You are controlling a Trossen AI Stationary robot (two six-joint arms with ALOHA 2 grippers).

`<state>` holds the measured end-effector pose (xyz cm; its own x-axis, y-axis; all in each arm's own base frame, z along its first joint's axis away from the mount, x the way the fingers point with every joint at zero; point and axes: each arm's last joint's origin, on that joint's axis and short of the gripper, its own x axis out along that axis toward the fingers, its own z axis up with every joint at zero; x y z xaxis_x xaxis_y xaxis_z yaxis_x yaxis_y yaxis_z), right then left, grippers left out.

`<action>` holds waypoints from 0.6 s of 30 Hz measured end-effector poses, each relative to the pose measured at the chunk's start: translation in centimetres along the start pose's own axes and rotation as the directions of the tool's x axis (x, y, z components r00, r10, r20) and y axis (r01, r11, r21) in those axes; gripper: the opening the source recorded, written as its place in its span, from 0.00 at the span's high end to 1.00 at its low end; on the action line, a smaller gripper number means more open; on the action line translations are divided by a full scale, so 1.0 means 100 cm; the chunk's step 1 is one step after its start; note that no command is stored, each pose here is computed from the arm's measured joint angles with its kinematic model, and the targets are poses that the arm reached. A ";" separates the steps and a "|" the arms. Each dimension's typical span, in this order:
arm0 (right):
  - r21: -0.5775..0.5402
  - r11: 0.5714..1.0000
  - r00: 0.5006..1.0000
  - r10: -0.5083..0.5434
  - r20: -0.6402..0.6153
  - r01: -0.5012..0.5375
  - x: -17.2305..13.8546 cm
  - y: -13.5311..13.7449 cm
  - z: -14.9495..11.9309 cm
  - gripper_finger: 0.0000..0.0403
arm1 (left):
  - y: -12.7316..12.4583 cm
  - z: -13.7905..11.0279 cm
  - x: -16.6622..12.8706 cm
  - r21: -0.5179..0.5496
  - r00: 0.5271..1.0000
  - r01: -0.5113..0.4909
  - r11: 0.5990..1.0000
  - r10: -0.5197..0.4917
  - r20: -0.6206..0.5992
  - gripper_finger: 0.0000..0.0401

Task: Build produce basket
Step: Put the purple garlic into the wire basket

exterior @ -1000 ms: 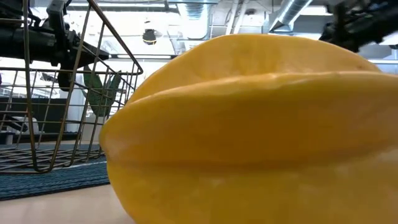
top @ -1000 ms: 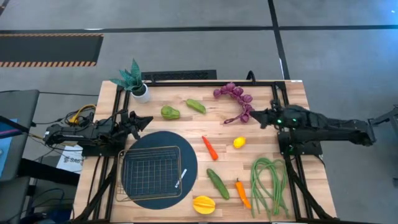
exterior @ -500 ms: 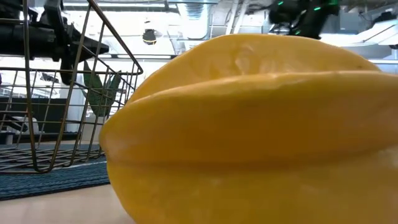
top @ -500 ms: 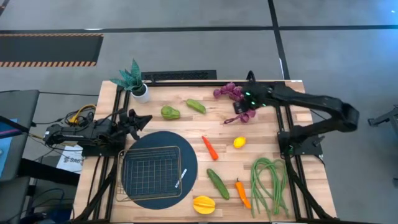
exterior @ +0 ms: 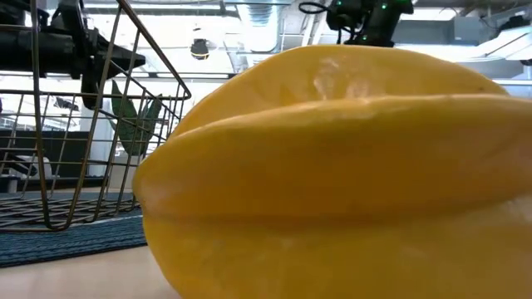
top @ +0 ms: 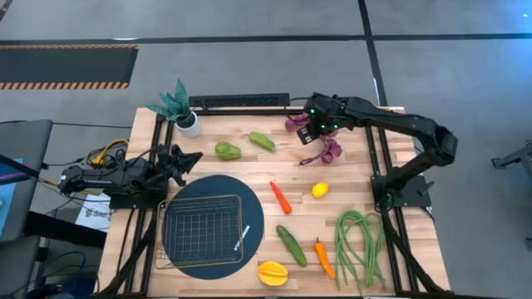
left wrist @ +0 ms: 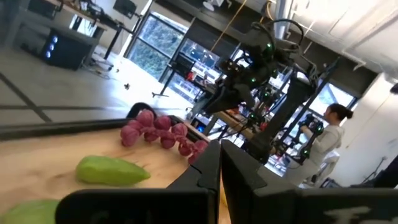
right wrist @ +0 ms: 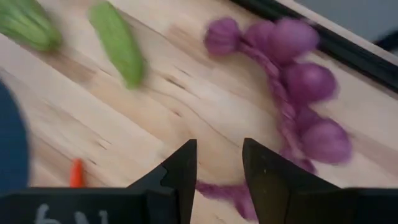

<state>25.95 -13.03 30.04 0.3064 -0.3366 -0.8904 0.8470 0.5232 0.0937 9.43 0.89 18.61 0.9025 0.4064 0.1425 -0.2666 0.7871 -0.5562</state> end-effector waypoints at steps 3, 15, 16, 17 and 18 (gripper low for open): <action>0.040 0.996 0.995 -0.070 -0.076 0.073 -0.003 -0.009 -0.009 0.62 | 0.001 -0.002 0.000 -0.011 1.000 0.001 1.000 -0.001 -0.029 1.00; 0.069 0.975 0.963 -0.197 -0.184 0.212 0.019 -0.022 -0.031 0.52 | -0.001 -0.003 0.000 -0.123 0.996 0.056 0.991 -0.065 -0.066 0.77; 0.074 0.973 0.962 -0.202 -0.186 0.218 0.021 -0.023 -0.032 0.52 | -0.001 -0.003 0.000 -0.124 0.996 0.056 0.991 -0.064 -0.066 0.76; 0.079 0.972 0.961 -0.204 -0.186 0.222 0.024 -0.024 -0.033 0.51 | -0.001 -0.002 0.000 -0.109 0.996 0.055 0.992 -0.063 -0.068 0.75; 0.086 0.972 0.963 -0.201 -0.180 0.219 0.027 -0.025 -0.033 0.51 | -0.003 0.000 0.000 -0.093 0.996 0.057 0.994 -0.064 -0.068 0.75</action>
<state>23.25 -12.60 25.97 0.0470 -0.2887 -0.9563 0.9278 0.3673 -0.0654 9.46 0.66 18.78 0.9386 0.3229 0.1215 -0.1819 0.7624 -0.6210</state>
